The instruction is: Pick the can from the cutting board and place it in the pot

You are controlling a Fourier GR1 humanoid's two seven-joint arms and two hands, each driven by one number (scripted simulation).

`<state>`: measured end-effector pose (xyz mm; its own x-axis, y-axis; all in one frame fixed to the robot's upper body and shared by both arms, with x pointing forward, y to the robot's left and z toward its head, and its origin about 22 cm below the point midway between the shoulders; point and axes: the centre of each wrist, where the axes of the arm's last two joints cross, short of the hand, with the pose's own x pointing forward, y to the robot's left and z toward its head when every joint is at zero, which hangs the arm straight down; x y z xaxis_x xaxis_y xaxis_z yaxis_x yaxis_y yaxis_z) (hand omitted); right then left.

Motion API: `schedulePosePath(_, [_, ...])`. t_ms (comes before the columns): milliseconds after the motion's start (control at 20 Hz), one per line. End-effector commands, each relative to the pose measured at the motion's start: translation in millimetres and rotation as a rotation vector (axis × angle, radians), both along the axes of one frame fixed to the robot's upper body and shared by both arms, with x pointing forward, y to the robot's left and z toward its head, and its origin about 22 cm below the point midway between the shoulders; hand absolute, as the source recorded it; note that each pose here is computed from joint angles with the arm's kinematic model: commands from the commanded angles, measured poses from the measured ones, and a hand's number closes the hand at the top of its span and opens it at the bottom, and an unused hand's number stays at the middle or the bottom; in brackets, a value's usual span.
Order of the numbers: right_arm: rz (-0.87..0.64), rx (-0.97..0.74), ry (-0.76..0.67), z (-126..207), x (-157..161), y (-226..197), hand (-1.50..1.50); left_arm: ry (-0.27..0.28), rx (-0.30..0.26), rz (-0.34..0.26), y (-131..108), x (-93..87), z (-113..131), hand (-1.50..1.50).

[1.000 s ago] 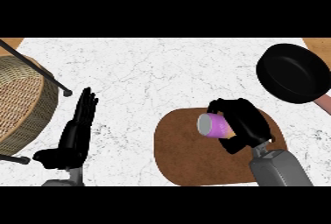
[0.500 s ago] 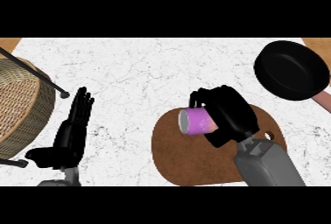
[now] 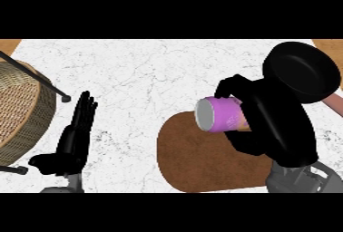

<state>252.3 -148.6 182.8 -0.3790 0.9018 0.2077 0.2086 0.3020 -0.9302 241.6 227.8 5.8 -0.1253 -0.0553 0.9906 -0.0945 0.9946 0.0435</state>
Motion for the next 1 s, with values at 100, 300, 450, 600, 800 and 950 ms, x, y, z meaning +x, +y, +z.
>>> schedulePosePath(100, [-0.154,0.032,-0.063,23.3,3.3,-27.4,1.5,0.003,-0.006,0.001,-1.3,-17.9,-2.8,0.0])
schedulePosePath(300, [-0.227,0.047,-0.054,33.1,26.9,-47.9,1.5,0.016,-0.012,-0.004,-0.4,3.3,-0.1,0.0])
schedulePosePath(450, [-0.284,0.058,-0.065,32.6,41.8,-74.4,1.5,0.0,-0.002,-0.014,0.8,2.2,7.9,0.0])
schedulePosePath(600, [-0.298,0.037,-0.042,26.3,56.7,-103.6,1.5,-0.014,-0.007,-0.001,-0.7,6.3,3.9,0.0])
schedulePosePath(800, [-0.355,0.045,-0.048,21.6,93.3,-141.4,1.5,-0.003,0.001,0.0,5.4,-6.8,0.9,0.0])
schedulePosePath(950, [-0.399,0.056,-0.041,24.5,113.6,-169.7,1.5,-0.016,-0.023,-0.024,8.1,7.8,13.6,0.0])
